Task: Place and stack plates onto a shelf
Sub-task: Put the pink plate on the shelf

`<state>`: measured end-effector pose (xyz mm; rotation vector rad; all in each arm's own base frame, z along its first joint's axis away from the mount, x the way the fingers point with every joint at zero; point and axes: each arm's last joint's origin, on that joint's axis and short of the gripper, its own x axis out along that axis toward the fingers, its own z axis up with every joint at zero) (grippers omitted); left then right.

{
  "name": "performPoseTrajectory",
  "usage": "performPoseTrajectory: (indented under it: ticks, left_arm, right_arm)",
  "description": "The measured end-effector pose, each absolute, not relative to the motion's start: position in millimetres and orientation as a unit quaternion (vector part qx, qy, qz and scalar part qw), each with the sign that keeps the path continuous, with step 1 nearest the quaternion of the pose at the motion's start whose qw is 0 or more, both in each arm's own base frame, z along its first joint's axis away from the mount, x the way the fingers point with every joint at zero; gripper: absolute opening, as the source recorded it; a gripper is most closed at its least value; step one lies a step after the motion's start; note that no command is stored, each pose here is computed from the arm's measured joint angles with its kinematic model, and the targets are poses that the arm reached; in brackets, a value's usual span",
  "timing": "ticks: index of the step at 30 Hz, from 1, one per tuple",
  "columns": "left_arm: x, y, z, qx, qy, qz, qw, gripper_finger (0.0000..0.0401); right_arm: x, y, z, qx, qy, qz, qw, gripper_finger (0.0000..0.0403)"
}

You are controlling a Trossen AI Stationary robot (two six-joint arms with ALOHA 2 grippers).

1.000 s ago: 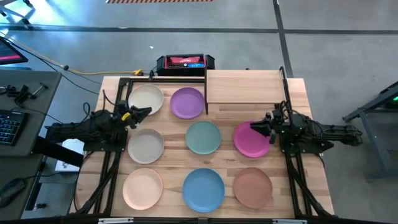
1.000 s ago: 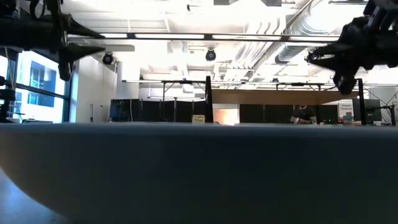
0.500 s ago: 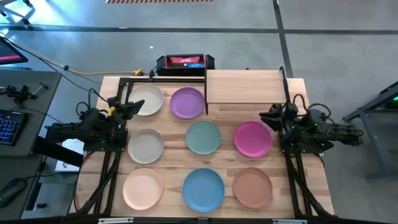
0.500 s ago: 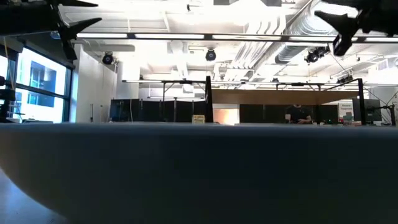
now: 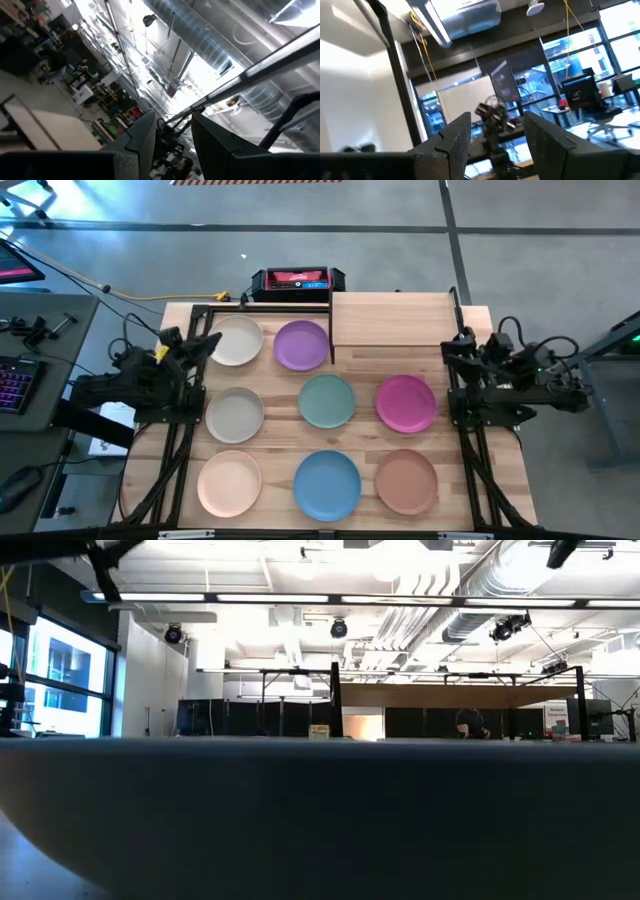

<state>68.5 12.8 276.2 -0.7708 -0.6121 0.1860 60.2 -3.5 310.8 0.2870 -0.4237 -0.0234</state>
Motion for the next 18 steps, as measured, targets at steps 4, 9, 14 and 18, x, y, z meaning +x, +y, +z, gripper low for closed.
performPoseTrajectory:
  ticks: [4,9,14,18]
  left_arm:
    - [67.7,12.8,301.1,-0.335,-0.284,0.103,0.893,0.0115]
    - [72.5,13.0,326.0,-0.306,-0.232,0.127,0.914,0.0115]
    - [84.0,13.6,336.4,-0.28,-0.168,0.153,0.933,0.0115]
    - [95.8,14.2,334.4,-0.248,-0.132,0.168,0.945,0.0115]
  right_arm:
    - [73.4,-3.9,321.7,0.162,-0.138,-0.02,0.977,0.0169]
    - [95.3,-4.5,315.6,0.26,0.033,-0.051,0.964,0.0169]
    - [115.7,-3.5,295.7,0.335,0.173,-0.075,0.923,0.0169]
    - [131.4,-2.8,281.8,0.382,0.241,-0.091,0.888,0.0169]
